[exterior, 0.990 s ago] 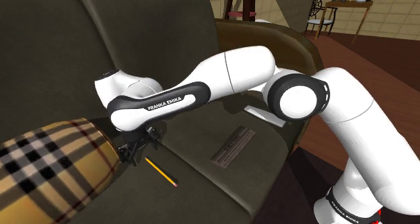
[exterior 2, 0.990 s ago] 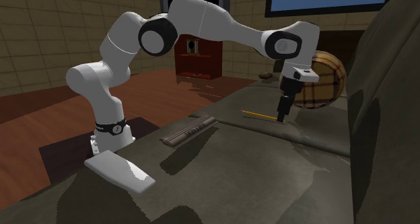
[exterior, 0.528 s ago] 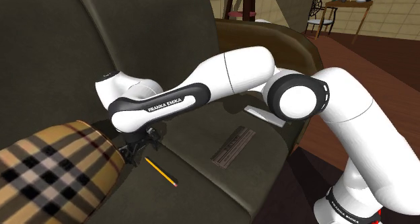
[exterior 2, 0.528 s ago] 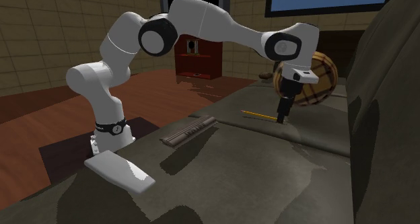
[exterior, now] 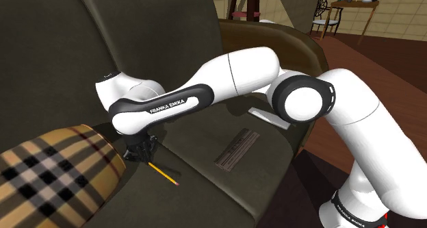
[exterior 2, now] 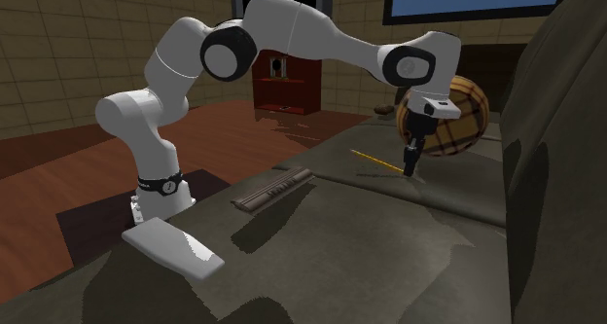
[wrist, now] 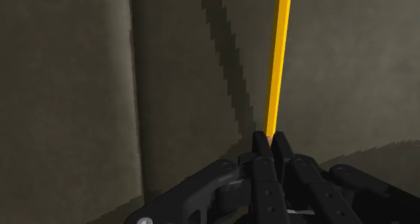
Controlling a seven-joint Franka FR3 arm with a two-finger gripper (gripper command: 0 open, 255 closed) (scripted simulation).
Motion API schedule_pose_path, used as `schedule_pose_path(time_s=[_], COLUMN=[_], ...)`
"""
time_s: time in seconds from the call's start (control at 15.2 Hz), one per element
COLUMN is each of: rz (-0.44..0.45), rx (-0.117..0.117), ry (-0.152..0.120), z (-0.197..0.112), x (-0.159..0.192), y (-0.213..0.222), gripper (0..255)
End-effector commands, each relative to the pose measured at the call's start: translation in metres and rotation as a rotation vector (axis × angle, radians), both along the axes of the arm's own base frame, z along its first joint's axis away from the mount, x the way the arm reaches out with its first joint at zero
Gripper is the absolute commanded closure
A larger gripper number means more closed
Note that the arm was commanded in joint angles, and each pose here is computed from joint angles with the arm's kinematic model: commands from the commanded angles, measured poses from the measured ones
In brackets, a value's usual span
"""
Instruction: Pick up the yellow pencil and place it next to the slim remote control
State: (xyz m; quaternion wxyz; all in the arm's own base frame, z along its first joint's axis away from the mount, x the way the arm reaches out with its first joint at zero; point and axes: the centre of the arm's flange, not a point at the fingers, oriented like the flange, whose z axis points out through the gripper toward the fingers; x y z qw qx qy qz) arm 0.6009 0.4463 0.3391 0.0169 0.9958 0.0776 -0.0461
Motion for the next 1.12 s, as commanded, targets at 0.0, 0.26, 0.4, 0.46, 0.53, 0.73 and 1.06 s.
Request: schedule_pose_path(time_s=[0.0, 0.26, 0.4, 0.46, 0.53, 0.73, 1.06], rz=[-0.002, -0.003, -0.003, -0.003, -0.003, -0.003, -0.003], rx=[-0.007, -0.007, -0.007, -0.007, -0.007, -0.007, -0.007], ry=[0.005, 0.005, 0.005, 0.005, 0.005, 0.005, 0.005], z=[-0.004, 0.012, 0.023, 0.028, 0.033, 0.049, 0.075], x=[0.001, 0.001, 0.001, 0.001, 0.001, 0.001, 0.001], y=[-0.003, -0.003, -0.003, -0.003, -0.003, -0.003, -0.003], gripper=[255, 255, 255, 255, 255, 255, 255])
